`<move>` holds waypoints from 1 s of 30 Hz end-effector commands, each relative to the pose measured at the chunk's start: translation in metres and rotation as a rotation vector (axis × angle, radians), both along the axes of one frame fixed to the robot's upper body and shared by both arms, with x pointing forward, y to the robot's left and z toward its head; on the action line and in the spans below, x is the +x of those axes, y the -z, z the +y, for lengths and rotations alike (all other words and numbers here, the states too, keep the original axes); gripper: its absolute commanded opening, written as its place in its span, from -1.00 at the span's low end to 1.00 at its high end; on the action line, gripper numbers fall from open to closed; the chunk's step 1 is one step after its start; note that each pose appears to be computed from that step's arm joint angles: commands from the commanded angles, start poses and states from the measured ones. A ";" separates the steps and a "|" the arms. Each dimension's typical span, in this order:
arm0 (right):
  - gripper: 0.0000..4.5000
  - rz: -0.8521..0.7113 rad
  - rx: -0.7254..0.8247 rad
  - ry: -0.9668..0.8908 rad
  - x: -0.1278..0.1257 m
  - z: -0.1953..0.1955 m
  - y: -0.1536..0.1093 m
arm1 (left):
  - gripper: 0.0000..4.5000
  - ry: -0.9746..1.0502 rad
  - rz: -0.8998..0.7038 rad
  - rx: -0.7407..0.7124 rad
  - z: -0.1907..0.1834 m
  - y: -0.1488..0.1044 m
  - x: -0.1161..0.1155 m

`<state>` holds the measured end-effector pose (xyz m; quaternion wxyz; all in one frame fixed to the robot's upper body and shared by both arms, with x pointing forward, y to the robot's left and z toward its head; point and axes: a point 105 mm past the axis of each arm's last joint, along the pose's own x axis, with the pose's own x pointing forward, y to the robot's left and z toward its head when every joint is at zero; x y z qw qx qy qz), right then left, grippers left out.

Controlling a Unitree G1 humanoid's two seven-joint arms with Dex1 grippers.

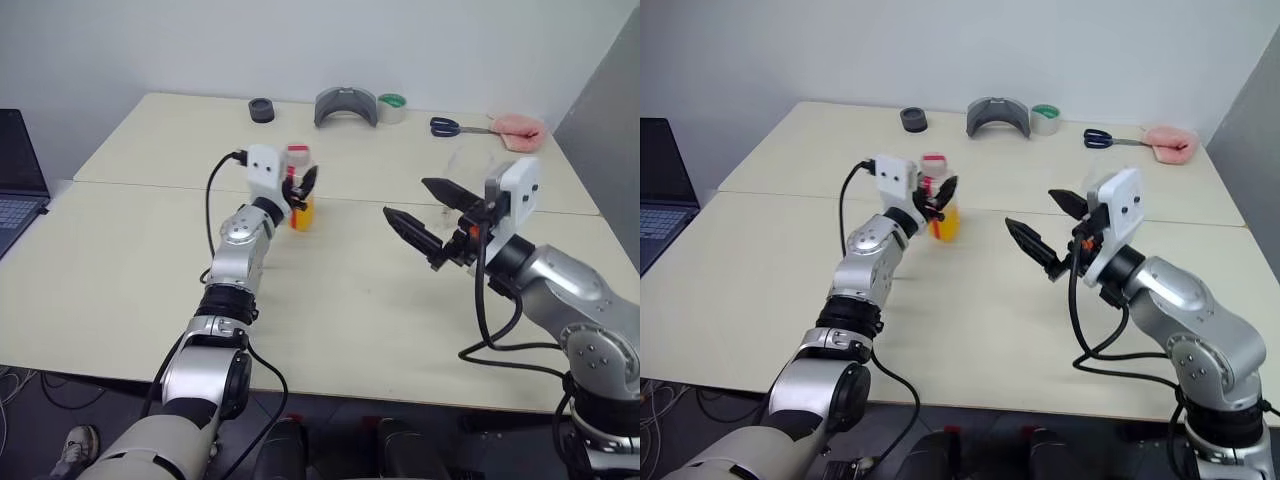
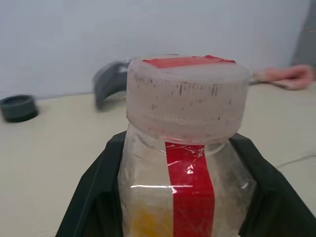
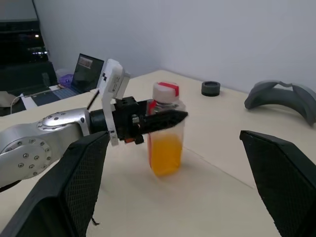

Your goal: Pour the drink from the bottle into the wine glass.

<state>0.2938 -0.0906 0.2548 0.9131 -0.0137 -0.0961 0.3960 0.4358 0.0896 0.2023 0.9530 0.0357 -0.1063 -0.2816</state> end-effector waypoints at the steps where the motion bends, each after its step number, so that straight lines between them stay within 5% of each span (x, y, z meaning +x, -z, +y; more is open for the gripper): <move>1: 1.00 -0.040 0.010 -0.039 0.003 0.008 -0.015 | -0.04 0.213 -0.071 0.033 -0.035 -0.026 -0.021; 5: 1.00 -0.041 0.015 -0.061 0.009 0.016 -0.023 | -0.04 0.495 -0.051 0.064 -0.069 -0.032 -0.056; 12: 1.00 -0.039 -0.029 0.018 0.019 0.012 -0.013 | -0.04 0.710 0.002 0.037 -0.091 -0.037 -0.091; 30: 1.00 -0.048 0.070 0.027 0.011 0.013 -0.026 | -0.04 0.733 0.041 0.066 -0.085 -0.033 -0.090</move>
